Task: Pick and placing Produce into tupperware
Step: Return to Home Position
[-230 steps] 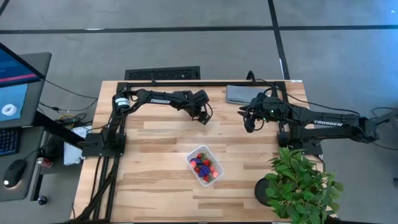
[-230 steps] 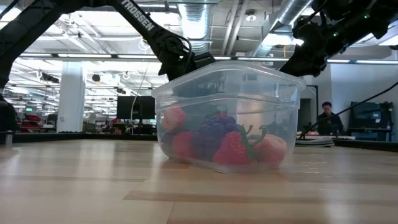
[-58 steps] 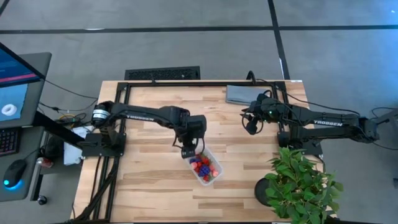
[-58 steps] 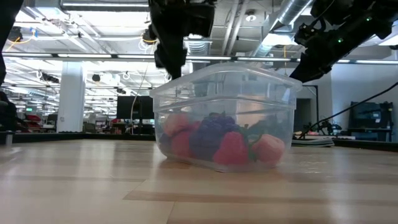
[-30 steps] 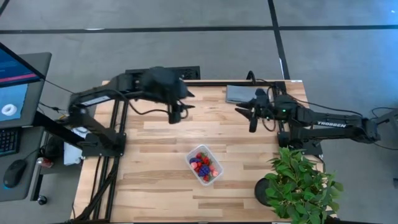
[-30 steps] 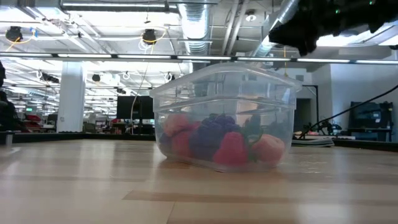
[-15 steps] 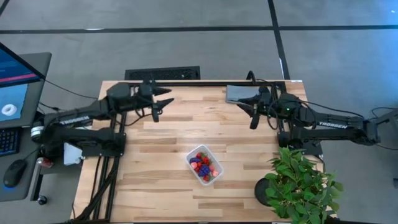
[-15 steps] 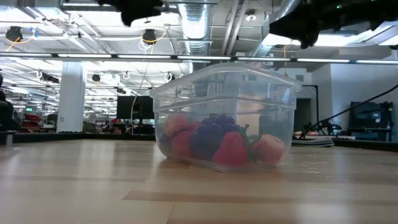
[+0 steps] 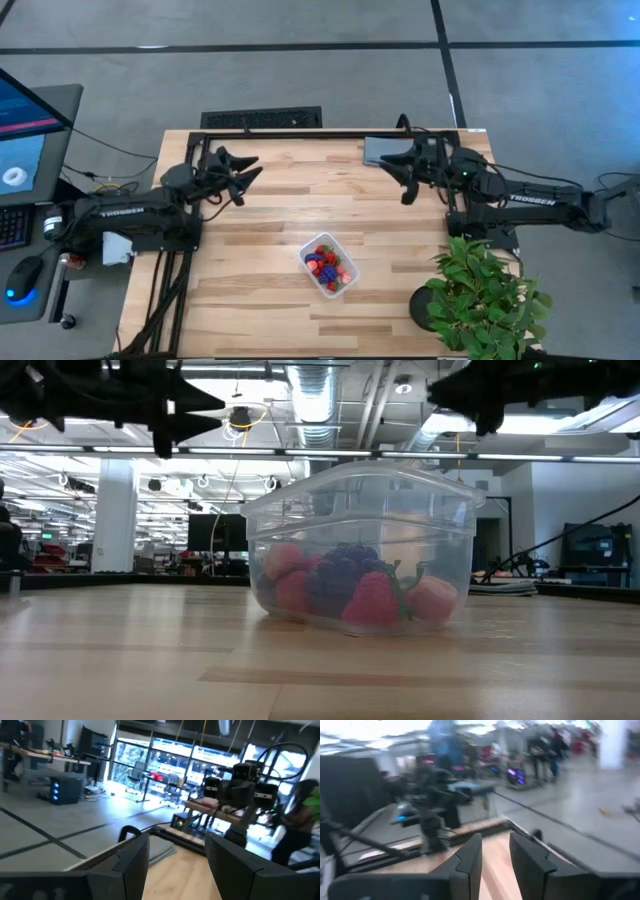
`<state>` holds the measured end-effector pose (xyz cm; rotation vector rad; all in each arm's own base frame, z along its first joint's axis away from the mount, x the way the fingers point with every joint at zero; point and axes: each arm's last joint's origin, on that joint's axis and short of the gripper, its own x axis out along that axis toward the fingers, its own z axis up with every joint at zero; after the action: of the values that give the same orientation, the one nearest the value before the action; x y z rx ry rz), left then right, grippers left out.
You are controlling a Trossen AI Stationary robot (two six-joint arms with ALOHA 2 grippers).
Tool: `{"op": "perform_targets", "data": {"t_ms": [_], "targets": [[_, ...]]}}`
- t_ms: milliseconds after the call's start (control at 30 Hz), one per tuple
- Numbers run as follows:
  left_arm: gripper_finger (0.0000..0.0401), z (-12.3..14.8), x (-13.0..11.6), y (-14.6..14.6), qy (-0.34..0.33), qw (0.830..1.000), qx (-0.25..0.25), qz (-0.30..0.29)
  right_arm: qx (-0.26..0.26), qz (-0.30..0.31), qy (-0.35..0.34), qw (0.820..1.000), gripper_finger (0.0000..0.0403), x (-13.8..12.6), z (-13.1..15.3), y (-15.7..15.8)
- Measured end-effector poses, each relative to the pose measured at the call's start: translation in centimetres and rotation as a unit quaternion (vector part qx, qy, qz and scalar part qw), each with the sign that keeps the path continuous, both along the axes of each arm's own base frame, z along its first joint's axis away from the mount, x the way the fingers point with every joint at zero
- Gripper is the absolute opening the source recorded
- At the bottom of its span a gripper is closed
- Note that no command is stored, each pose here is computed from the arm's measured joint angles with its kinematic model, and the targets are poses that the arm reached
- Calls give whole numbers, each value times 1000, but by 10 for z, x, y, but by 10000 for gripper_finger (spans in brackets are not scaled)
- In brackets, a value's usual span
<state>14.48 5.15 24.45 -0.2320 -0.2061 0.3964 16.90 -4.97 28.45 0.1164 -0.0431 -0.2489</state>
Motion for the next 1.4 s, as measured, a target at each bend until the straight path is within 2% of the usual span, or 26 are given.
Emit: {"op": "perform_targets", "data": {"t_ms": [100,200,500,700,900,1200,1400], "targets": [[183,-8,-5,-6,-18,1000,-10,-16,-39,25,-11,999,122,1,4,6],[183,-11,-11,-12,-34,999,-17,-22,-57,31,-15,998,122,2,5,8],[183,-10,-15,-30,-41,999,-12,-2,-59,6,-13,998,122,-1,5,0],[183,-16,-13,-37,-5,1000,-4,14,-63,30,-13,997,122,-2,5,-3],[183,-27,-22,-41,-35,999,19,25,-63,50,-11,997,122,-5,3,-6],[183,-31,-42,-43,-62,997,52,14,-99,13,-80,992,122,-52,12,2],[183,-30,-55,-43,-72,995,72,10,-94,6,-100,990,122,-83,3,15]]}}
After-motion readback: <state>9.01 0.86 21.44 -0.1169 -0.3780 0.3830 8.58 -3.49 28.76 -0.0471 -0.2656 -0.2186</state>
